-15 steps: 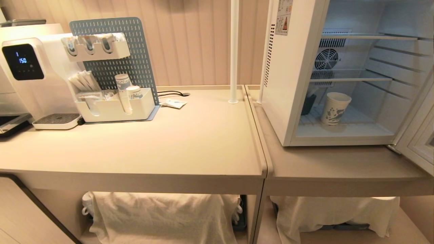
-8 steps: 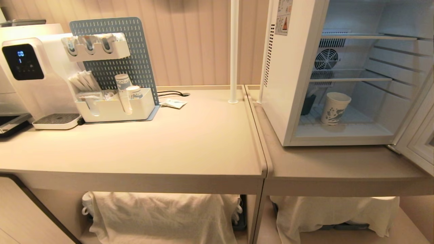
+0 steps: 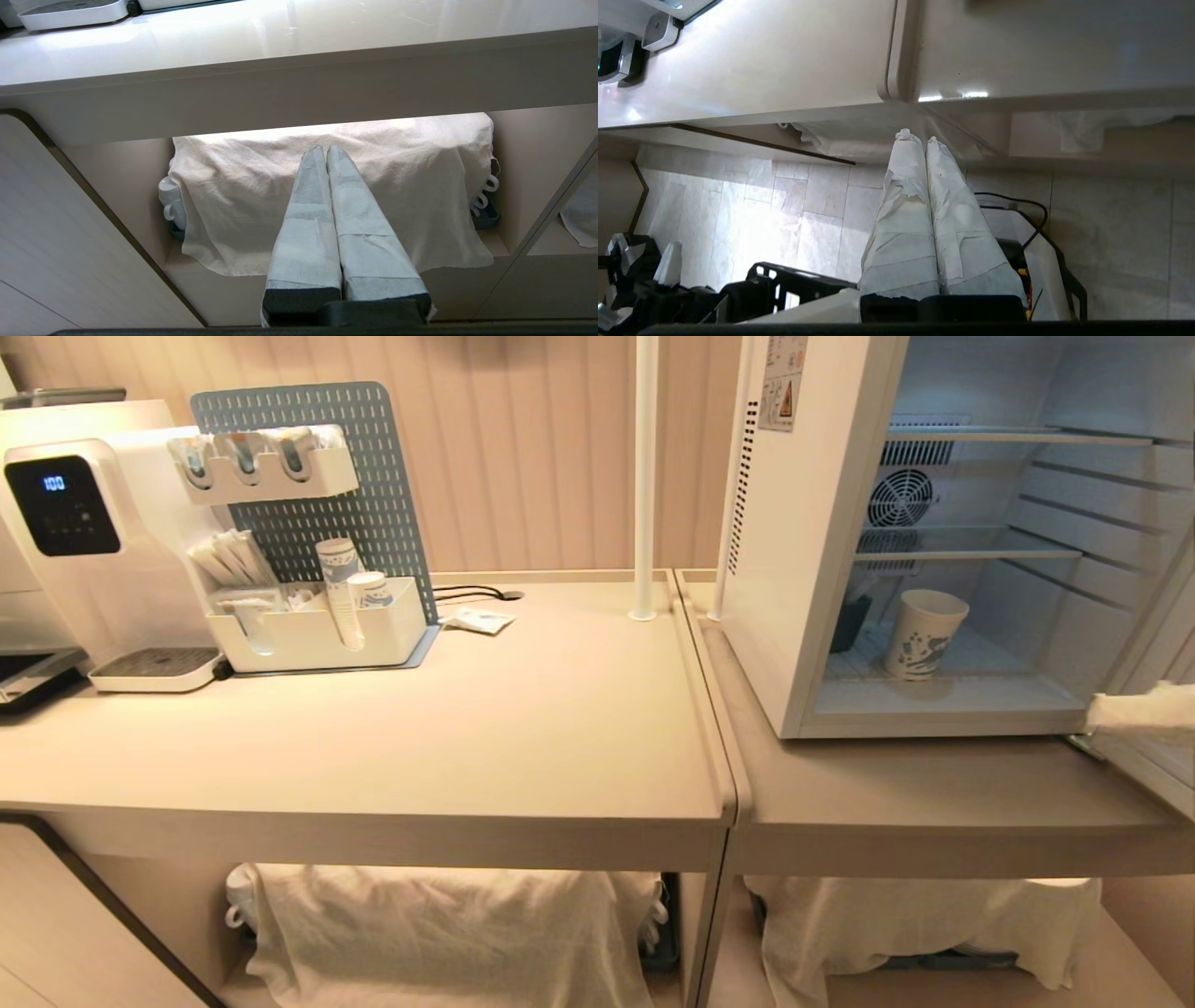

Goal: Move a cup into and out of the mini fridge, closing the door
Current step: Take the paper cup out of the freezer

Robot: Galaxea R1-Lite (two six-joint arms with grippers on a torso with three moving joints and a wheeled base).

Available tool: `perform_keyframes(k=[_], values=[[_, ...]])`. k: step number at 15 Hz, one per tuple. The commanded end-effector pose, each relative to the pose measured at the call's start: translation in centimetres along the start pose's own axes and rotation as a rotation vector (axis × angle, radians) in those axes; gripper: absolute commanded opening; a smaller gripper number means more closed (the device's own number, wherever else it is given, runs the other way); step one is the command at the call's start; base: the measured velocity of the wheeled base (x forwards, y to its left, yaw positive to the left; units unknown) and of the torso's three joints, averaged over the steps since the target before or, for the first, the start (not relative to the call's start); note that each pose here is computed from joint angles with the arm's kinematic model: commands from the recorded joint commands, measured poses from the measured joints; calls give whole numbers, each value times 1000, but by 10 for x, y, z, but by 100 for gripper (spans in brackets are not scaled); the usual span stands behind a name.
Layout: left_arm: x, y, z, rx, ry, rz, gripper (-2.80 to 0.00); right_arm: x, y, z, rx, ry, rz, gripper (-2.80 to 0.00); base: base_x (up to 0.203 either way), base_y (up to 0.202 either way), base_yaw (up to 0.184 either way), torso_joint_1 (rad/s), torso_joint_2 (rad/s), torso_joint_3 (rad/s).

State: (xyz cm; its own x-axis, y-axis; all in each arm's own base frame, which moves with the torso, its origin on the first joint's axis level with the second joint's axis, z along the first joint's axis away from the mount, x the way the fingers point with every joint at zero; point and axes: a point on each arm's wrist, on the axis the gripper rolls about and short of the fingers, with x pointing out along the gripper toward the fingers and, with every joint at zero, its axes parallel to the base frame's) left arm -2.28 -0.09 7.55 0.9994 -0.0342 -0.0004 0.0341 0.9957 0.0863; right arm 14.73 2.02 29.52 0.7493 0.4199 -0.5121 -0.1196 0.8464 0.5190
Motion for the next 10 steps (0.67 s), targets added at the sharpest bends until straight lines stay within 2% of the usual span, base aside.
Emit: perform_keyframes(k=[1,7,8,10], values=[[0,0,0,1,0,1,-280,47,-12,14,10,57,-20,-280,0,0,0,0,0,0],[0,0,0,1,0,1,-280,148,-55,34,-195,86,-186,-280,0,0,0,0,0,0],[0,0,0,1,0,1,-280,162,-65,34,-207,109,-203,-280,0,0,0,0,0,0],[0,0,0,1,0,1,-280,179,-77,44,-235,79,-216,-280,0,0,0,0,0,0]])
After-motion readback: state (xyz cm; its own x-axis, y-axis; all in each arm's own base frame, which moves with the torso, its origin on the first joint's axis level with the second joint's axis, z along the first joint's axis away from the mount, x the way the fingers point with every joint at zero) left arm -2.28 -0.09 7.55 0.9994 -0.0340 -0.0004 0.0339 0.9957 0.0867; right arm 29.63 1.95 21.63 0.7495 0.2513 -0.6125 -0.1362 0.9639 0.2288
